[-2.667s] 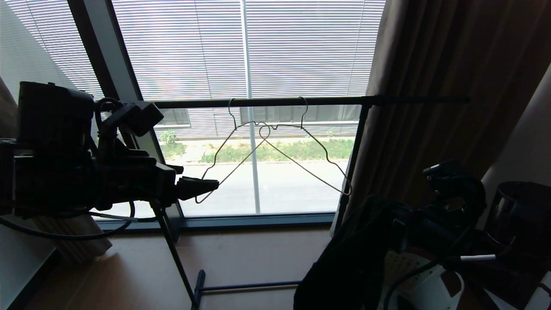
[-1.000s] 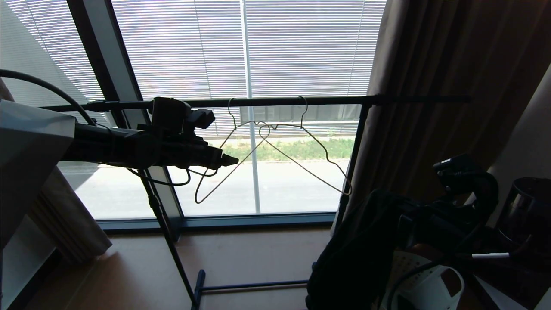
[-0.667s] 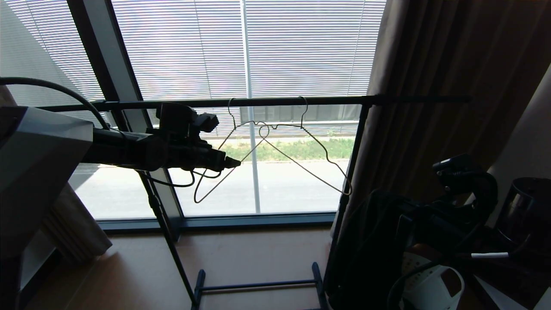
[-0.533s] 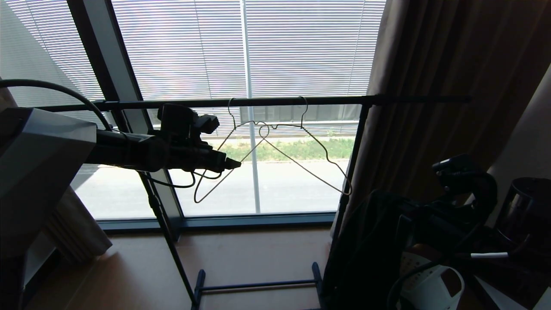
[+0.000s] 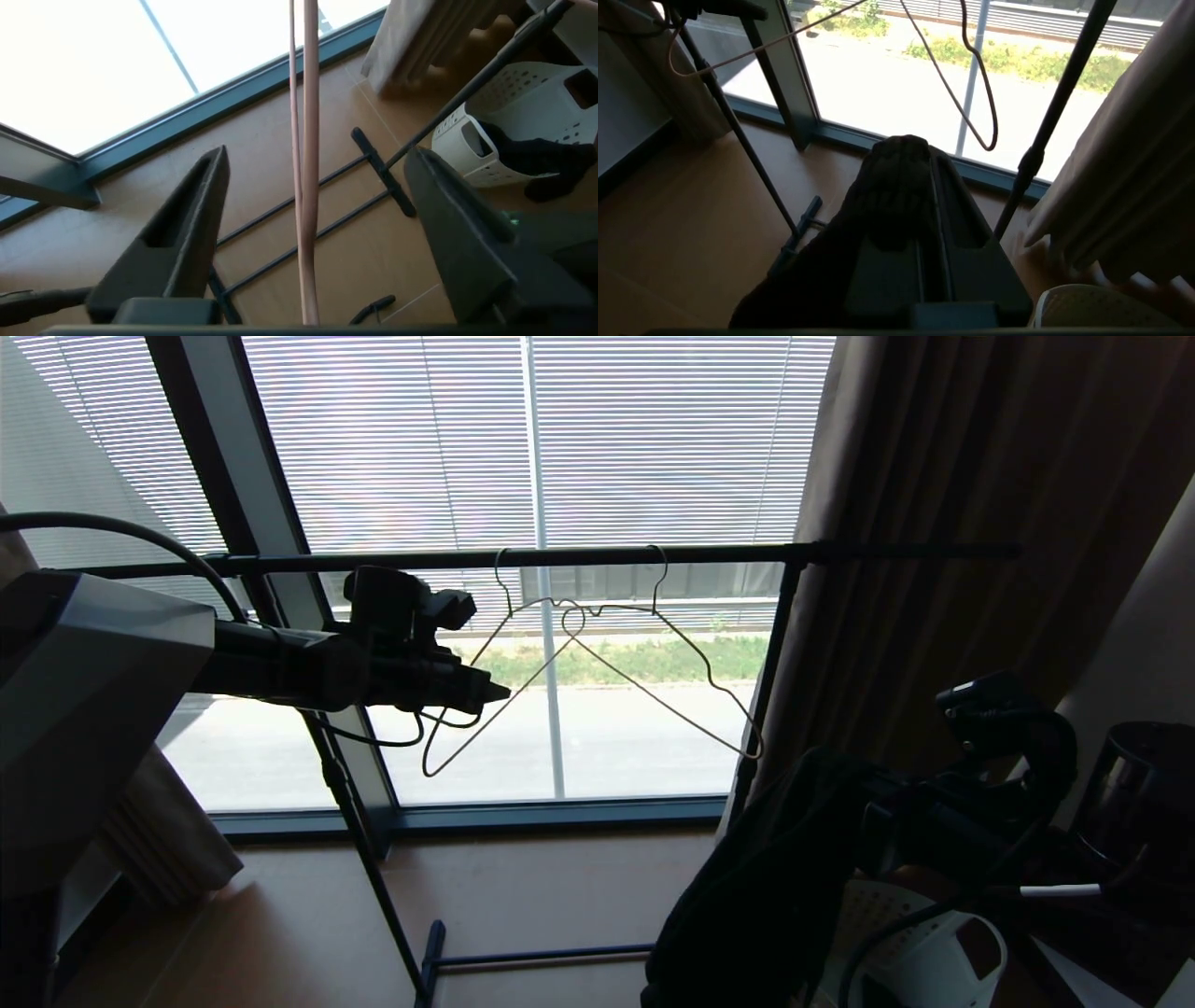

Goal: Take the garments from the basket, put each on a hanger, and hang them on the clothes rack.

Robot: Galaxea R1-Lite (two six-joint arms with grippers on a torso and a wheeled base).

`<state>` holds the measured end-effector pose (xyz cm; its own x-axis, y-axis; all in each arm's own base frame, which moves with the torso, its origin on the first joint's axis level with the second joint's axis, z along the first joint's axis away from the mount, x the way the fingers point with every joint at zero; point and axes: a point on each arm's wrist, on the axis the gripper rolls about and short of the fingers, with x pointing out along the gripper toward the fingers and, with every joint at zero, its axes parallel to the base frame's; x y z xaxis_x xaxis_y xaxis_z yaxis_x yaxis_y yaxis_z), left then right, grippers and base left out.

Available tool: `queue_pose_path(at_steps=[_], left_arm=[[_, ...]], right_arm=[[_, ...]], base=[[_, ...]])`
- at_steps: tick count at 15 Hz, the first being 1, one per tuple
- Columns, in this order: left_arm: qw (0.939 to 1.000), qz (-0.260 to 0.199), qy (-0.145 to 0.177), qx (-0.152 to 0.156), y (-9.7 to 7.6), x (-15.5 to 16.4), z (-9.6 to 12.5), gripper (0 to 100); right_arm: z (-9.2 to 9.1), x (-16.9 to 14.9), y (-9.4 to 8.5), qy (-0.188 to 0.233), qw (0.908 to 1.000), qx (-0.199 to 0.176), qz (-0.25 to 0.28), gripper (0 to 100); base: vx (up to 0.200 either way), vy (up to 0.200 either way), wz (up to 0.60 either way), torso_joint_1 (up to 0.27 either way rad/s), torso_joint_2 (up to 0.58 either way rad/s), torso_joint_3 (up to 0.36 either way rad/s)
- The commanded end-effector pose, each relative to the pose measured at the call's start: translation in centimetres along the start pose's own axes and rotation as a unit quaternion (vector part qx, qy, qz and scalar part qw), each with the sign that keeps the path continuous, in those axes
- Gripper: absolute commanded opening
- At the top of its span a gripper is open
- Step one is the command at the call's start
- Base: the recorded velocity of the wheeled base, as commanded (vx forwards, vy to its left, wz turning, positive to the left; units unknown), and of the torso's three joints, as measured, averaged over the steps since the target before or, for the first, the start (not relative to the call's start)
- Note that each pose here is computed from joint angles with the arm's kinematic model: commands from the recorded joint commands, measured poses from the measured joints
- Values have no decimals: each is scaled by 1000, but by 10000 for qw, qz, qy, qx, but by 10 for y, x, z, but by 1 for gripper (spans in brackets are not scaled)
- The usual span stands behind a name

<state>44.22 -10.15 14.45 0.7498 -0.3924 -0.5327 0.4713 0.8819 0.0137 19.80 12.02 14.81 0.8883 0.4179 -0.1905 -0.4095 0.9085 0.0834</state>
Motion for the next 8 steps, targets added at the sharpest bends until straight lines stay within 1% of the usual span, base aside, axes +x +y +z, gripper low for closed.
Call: queue_pose_path(at_steps=[1, 8], left_arm=[[10000, 37, 14, -2, 0, -1, 0, 0], [9999, 114, -7, -15, 2, -2, 1, 0]], right_arm=[[0, 0, 0, 2, 10000, -2, 7, 0], [-2, 0, 2, 35, 10000, -12, 33, 0]], base=[[0, 0, 0, 0, 0, 0], [0, 0, 0, 0, 0, 0]])
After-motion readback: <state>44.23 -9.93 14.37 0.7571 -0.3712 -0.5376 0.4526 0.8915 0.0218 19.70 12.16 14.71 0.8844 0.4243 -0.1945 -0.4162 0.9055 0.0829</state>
